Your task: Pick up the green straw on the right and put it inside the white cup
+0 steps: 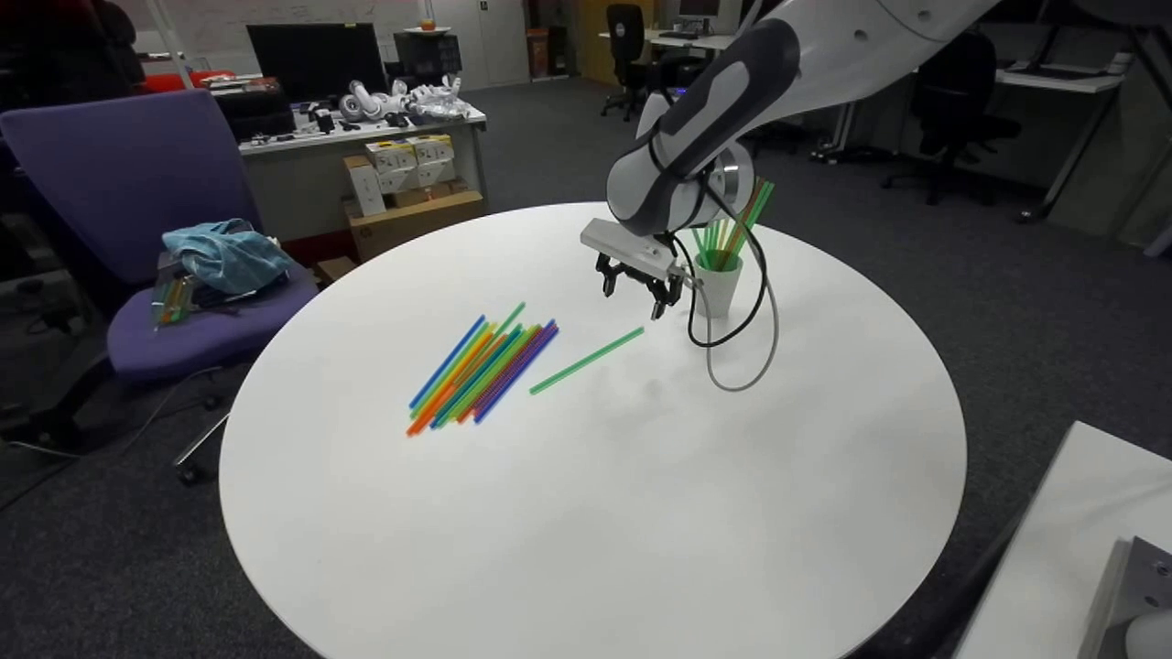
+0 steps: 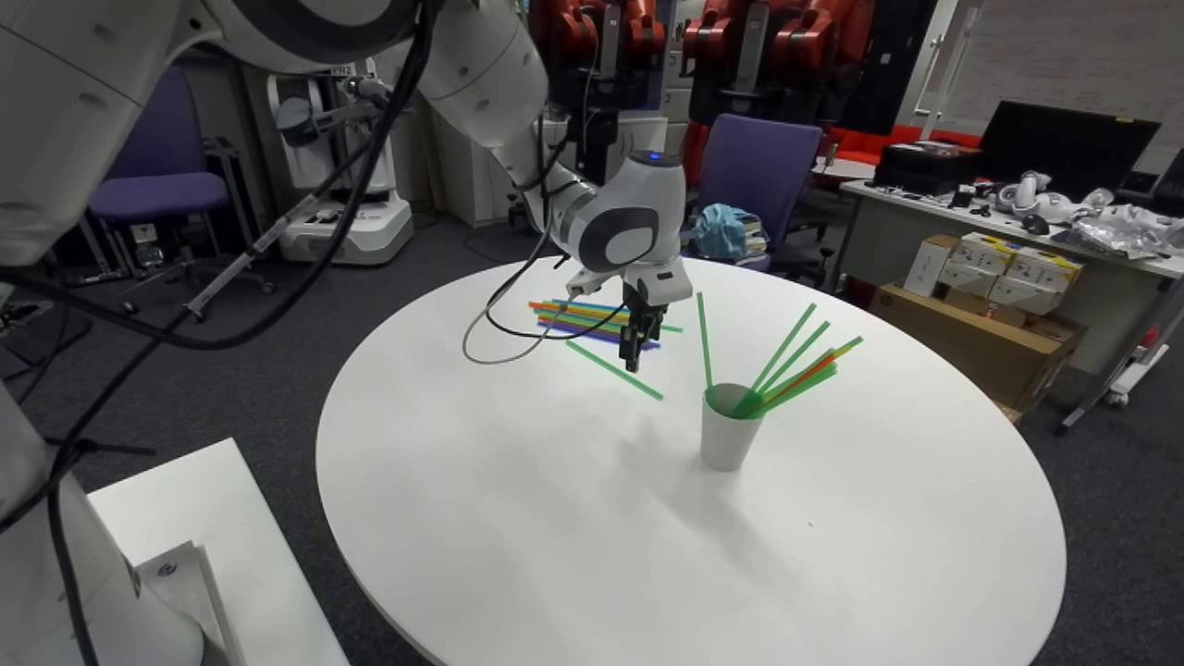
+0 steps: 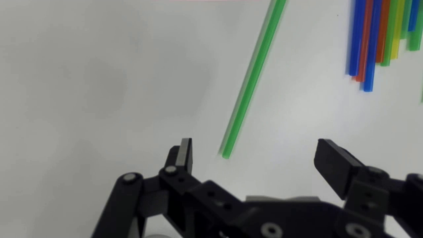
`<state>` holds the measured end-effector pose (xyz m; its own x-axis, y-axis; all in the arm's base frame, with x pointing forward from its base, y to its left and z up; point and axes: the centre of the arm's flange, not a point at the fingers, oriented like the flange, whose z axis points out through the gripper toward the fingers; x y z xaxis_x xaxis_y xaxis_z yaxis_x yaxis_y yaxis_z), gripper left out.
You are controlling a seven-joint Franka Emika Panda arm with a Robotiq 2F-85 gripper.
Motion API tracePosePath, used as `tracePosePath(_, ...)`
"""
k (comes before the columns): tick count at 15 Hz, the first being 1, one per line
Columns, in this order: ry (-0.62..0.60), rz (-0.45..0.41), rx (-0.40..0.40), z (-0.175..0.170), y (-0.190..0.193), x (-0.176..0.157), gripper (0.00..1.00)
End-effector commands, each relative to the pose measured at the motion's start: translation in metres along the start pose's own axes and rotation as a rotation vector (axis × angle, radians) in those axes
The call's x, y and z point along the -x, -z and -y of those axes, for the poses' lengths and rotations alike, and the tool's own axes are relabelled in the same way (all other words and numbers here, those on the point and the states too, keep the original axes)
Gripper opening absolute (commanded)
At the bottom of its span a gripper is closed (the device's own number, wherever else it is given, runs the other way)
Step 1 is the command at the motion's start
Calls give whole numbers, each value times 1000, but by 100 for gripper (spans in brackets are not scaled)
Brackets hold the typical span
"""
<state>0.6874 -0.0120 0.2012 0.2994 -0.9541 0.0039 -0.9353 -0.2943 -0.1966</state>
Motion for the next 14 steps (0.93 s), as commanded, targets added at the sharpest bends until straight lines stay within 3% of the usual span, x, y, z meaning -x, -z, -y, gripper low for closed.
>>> tracePosePath(1,-40,-9,64,26,-12,-10,100)
tracePosePath(6,-140,-57,105,26,-42,-12,100)
tracePosePath(11,-155,-52,140,31,-61,3,100)
tracePosePath(13,-149,-36,156,33,-63,7,74)
tracePosePath(14,-148,-25,163,34,-63,8,67)
